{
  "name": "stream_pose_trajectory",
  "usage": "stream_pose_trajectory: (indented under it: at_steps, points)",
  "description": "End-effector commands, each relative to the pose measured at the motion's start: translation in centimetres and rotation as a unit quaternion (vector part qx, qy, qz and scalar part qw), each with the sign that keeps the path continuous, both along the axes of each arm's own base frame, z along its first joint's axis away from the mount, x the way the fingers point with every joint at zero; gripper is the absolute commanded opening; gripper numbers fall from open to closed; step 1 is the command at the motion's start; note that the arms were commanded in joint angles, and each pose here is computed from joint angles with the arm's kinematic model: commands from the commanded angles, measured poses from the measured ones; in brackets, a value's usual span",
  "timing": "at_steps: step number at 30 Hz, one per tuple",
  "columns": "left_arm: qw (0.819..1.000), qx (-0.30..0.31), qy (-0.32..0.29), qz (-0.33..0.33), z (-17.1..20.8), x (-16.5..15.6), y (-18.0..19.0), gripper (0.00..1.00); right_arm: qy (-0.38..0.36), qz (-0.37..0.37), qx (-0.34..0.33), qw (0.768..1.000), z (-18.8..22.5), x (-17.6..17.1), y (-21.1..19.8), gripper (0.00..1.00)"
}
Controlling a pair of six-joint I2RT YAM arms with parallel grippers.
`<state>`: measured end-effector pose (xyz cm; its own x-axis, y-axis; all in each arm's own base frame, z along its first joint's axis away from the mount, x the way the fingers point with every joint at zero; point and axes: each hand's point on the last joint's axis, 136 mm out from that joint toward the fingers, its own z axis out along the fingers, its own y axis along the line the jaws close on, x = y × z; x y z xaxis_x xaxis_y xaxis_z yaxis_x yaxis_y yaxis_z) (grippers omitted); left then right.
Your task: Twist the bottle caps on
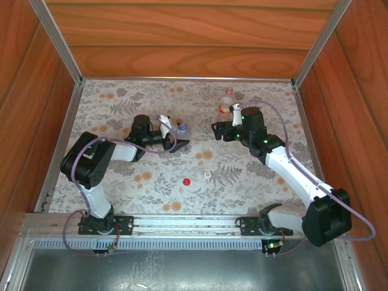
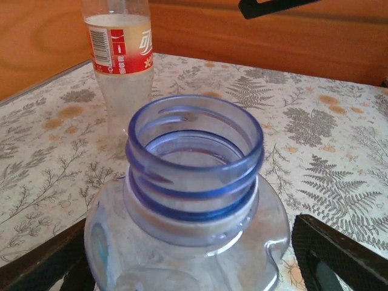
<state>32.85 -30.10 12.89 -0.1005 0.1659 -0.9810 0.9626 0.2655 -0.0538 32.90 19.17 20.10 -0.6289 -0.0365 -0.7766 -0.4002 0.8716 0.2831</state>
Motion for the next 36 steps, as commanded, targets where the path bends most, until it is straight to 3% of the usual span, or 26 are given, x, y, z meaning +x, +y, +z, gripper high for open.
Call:
stream_pose_trajectory:
  at_steps: [1,6,16,20,29,36]
  points:
    - [1.0,-0.011,0.001,0.0,0.2,0.4,0.0,0.81,0.008,-0.002,-0.007,1.0,-0.6,-0.4,-0.1,0.94]
    - [1.0,-0.012,0.008,-0.001,0.1,0.6,-0.1,0.68,0.012,-0.001,-0.009,1.0,-0.7,-0.3,0.0,0.94]
    - [1.0,-0.013,0.012,-0.005,-0.1,0.6,-0.1,0.67,0.042,-0.009,-0.029,0.999,-1.7,-0.9,-0.3,0.91]
    - [1.0,-0.015,0.016,-0.009,-0.1,0.5,-0.2,0.59,0.061,0.007,-0.08,0.995,-2.9,-2.8,0.2,0.91]
    - [1.0,-0.014,0.017,-0.013,-0.3,0.4,-0.3,0.59,0.107,0.027,-0.121,0.987,-6.6,-8.8,3.4,0.91]
    - [1.0,-0.01,0.008,-0.015,-0.6,0.4,-0.2,0.6,0.156,0.037,-0.171,0.972,-10.5,-12.4,5.1,0.8]
